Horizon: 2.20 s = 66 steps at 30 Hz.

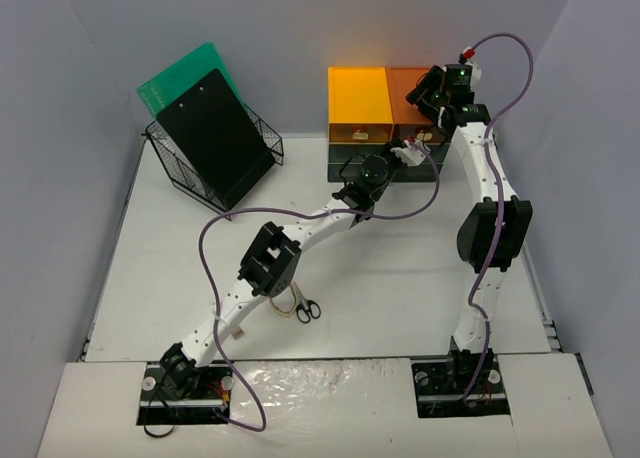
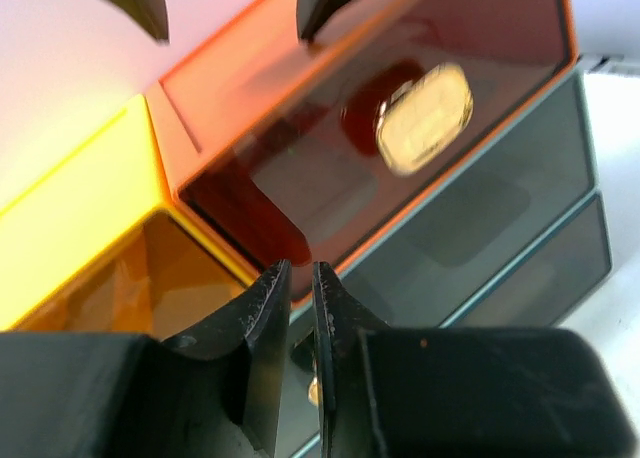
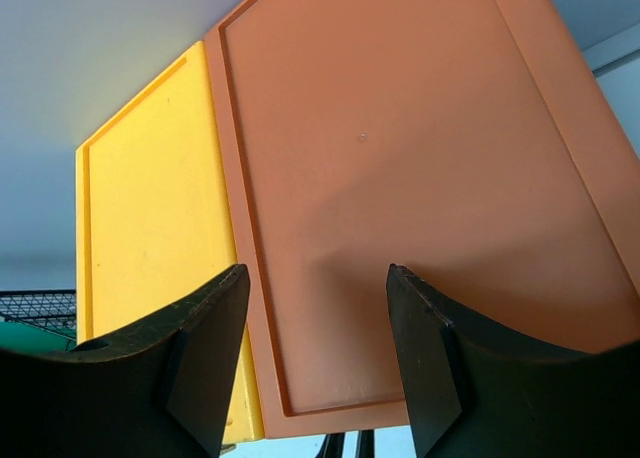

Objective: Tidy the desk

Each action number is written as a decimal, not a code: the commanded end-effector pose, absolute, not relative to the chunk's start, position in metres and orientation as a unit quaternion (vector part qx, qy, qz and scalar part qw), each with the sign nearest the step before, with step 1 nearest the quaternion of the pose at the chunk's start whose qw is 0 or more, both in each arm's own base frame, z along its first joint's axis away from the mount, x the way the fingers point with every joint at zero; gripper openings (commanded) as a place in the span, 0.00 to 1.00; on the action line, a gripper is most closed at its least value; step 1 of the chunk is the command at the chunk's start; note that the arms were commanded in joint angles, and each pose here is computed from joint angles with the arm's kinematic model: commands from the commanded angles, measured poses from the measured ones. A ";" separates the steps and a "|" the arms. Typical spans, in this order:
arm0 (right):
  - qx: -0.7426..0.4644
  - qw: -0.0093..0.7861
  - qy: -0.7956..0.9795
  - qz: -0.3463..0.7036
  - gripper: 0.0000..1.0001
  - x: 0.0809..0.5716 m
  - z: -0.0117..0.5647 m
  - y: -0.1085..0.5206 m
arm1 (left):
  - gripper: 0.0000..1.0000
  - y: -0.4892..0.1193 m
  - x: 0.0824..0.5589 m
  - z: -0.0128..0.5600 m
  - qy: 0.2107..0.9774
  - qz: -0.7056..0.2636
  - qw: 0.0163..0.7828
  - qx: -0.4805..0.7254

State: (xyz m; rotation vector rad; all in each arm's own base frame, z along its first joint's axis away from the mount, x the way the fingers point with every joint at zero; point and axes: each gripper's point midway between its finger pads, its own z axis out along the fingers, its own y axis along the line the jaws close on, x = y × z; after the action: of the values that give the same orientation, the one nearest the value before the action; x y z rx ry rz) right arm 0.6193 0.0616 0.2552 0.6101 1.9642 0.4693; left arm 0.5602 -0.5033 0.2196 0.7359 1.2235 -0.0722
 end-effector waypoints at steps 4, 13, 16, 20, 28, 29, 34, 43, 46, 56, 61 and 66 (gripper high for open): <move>0.272 0.389 0.861 0.182 0.55 0.600 0.181 0.071 | 0.35 -0.456 0.541 0.301 0.589 -0.008 0.758 0.282; 0.275 0.371 0.866 0.190 0.55 0.597 0.168 0.072 | 0.53 -0.442 0.520 0.282 0.590 0.114 0.699 0.388; 0.275 0.369 0.867 0.189 0.55 0.596 0.166 0.070 | 0.56 -0.442 0.507 0.279 0.578 0.143 0.682 0.425; 0.279 0.367 0.867 0.191 0.55 0.597 0.165 0.064 | 0.59 -0.432 0.497 0.275 0.587 0.147 0.670 0.429; 0.281 0.364 0.865 0.203 0.56 0.600 0.165 0.065 | 0.61 -0.386 0.505 0.315 0.651 0.064 0.675 0.343; 0.281 0.364 0.864 0.206 0.56 0.601 0.166 0.066 | 0.61 -0.384 0.506 0.316 0.659 0.058 0.666 0.344; 0.285 0.360 0.863 0.212 0.56 0.603 0.163 0.067 | 0.61 -0.388 0.497 0.327 0.685 0.003 0.637 0.354; 0.273 0.359 0.868 0.210 0.56 0.606 0.156 0.067 | 0.61 -0.385 0.500 0.306 0.695 0.028 0.601 0.393; 0.269 0.359 0.868 0.211 0.56 0.608 0.155 0.067 | 0.61 -0.381 0.510 0.298 0.694 0.041 0.595 0.403; 0.258 0.358 0.868 0.226 0.56 0.615 0.153 0.067 | 0.62 -0.367 0.535 0.306 0.667 0.094 0.605 0.424; 0.258 0.345 0.873 0.227 0.56 0.610 0.144 0.066 | 0.62 -0.362 0.530 0.323 0.680 0.066 0.631 0.369; 0.260 0.336 0.877 0.226 0.56 0.606 0.136 0.067 | 0.62 -0.353 0.533 0.333 0.702 0.024 0.642 0.307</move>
State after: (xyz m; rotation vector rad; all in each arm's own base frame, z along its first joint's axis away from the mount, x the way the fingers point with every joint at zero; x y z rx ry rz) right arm 0.6454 0.0714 0.2542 0.5439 1.9327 0.6767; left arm 0.5355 -0.3679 0.2346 0.9756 1.6991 0.1739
